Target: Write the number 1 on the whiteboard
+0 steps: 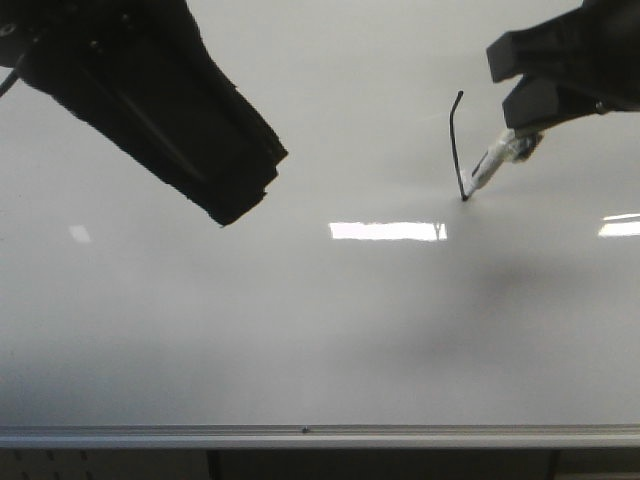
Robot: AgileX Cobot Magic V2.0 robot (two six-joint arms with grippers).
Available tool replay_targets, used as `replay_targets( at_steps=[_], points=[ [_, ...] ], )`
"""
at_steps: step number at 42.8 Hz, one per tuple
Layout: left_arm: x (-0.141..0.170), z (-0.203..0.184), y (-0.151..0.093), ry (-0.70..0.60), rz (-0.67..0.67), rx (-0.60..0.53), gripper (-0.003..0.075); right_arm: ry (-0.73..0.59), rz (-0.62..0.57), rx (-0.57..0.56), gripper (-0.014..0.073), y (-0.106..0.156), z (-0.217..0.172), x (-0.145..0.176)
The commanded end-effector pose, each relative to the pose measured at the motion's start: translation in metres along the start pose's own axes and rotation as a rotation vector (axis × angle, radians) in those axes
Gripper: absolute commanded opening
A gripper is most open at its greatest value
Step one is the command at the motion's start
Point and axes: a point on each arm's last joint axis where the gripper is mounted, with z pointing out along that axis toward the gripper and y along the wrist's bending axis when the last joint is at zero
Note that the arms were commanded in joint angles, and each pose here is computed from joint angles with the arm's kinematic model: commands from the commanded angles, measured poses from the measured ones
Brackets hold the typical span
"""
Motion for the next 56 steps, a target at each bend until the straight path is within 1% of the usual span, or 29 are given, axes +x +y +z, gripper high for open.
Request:
replay_targets(
  at_steps=[1,5,8,13,18,20,21,23,25,27,30,31,34,36,38,42,49,56],
  points=[
    [-0.011,-0.013,-0.01,-0.076,0.016,0.007,-0.002,-0.056,-0.005,0.04,-0.0062,-0.005,-0.005,-0.006],
    [-0.011,-0.013,-0.01,-0.076,0.016,0.007,-0.002,-0.061,-0.004,0.015,-0.0062,-0.003,-0.012,-0.008],
    [-0.011,-0.013,-0.01,-0.076,0.016,0.007,-0.002,-0.106,-0.003,-0.029,-0.0062,0.002,-0.031,-0.021],
    [-0.012,-0.013,-0.01,-0.083,0.012,0.013,-0.002,-0.154,-0.018,-0.192,-0.0062,0.017,-0.073,-0.049],
    [-0.014,-0.013,-0.013,-0.111,-0.004,0.038,-0.002,-0.102,-0.069,-0.367,-0.0062,0.035,-0.096,-0.069],
    [-0.014,-0.013,-0.015,-0.109,-0.007,0.063,-0.0016,-0.051,-0.09,-0.435,-0.0062,0.041,-0.1,-0.071],
    [-0.014,-0.014,-0.016,-0.104,-0.007,0.077,-0.0011,-0.043,-0.096,-0.45,-0.0062,0.043,-0.101,-0.073],
    [-0.013,-0.015,-0.019,-0.089,-0.002,0.106,0.0027,0.015,-0.113,-0.51,-0.0062,0.048,-0.104,-0.073],
    [-0.012,-0.016,-0.024,-0.069,0.0,0.156,0.0096,0.077,-0.127,-0.569,-0.0062,0.052,-0.105,-0.072],
    [-0.013,-0.016,-0.025,-0.071,0.002,0.157,0.0179,0.135,-0.135,-0.616,-0.0062,0.056,-0.106,-0.071],
    [-0.013,-0.016,-0.026,-0.073,0.004,0.156,0.0333,0.209,-0.148,-0.669,-0.0062,0.059,-0.105,-0.068],
    [-0.013,-0.017,-0.026,-0.074,0.005,0.156,0.039,0.227,-0.153,-0.676,-0.0062,0.06,-0.105,-0.067],
    [-0.011,-0.018,-0.027,-0.064,0.017,0.142,0.0516,0.254,-0.168,-0.669,-0.0062,0.059,-0.104,-0.065],
    [-0.01,-0.021,-0.028,-0.058,0.029,0.129,0.0571,0.269,-0.175,-0.663,-0.0062,0.058,-0.104,-0.063],
    [-0.01,-0.023,-0.03,-0.061,0.038,0.118,0.0594,0.282,-0.176,-0.665,-0.0062,0.058,-0.104,-0.062],
    [-0.012,-0.026,-0.03,-0.094,0.045,0.078,0.0589,0.303,-0.174,-0.687,-0.0062,0.059,-0.106,-0.061],
    [-0.018,-0.027,-0.024,-0.156,0.058,0.002,0.0589,0.366,-0.122,-0.789,-0.0062,0.066,-0.109,-0.057],
    [-0.027,-0.029,-0.027,-0.255,0.151,0.02,0.0589,0.378,-0.091,-0.862,-0.0062,0.071,-0.11,-0.058]
  ],
)
